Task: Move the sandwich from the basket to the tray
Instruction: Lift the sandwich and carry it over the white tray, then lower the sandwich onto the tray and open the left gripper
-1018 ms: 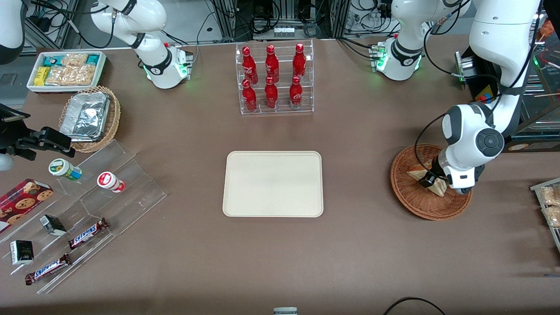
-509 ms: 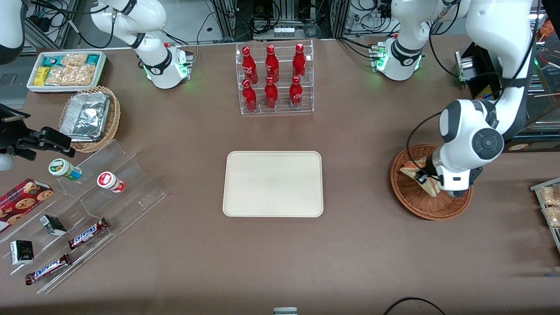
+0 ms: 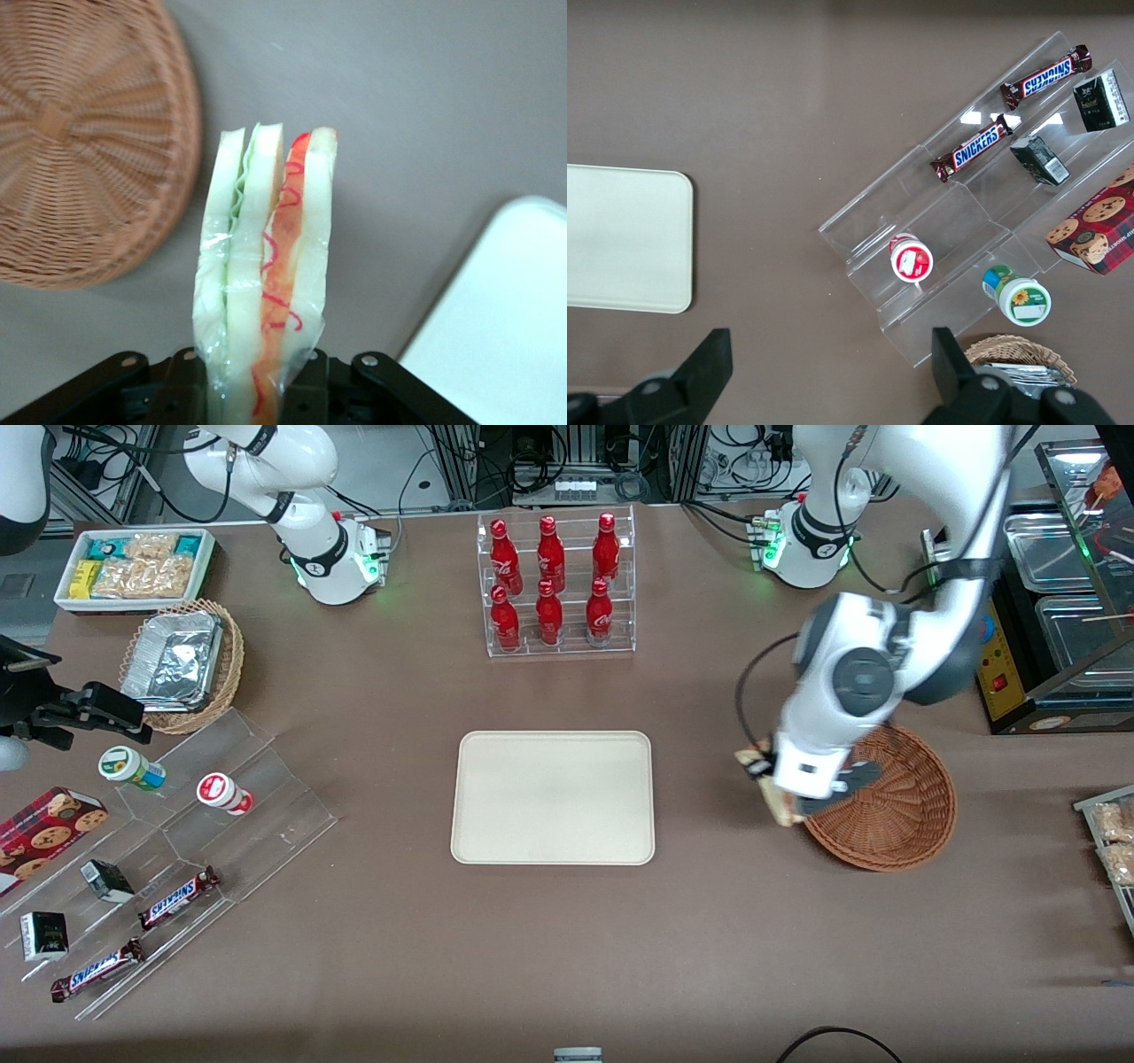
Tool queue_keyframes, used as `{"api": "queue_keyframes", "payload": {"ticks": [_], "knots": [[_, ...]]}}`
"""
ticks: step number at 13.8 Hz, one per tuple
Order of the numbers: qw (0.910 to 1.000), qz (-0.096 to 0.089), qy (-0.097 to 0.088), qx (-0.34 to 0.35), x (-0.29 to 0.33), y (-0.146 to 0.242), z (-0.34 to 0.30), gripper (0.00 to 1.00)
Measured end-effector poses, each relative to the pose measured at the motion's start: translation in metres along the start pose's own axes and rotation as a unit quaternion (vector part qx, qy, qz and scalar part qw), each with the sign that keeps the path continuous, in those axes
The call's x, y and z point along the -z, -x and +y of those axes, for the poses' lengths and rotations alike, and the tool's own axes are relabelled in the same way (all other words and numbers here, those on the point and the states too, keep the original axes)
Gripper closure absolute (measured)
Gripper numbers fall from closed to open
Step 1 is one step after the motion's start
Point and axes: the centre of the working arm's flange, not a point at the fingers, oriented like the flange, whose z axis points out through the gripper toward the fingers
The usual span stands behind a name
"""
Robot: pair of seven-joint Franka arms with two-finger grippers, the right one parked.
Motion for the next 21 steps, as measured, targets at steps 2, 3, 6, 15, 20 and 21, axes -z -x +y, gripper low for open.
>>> {"api": "queue_keyframes", "payload": {"ticks": [2,3,6,15,20,21], "knots": [[0.9988,-0.003,-0.008,-0.048,-0.016,0.024,0.041,0.79],[0.9971,-0.004,-0.011,-0.075,-0.025,0.034,0.059,0.79],[0.9892,0.000,-0.011,-0.146,-0.051,0.061,0.111,0.82],[0.9817,0.024,0.036,-0.185,-0.128,0.085,0.195,0.82],[0.9824,0.022,0.041,-0.181,-0.127,0.085,0.205,0.81],[0.9826,0.020,0.040,-0.180,-0.128,0.085,0.205,0.80]]}}
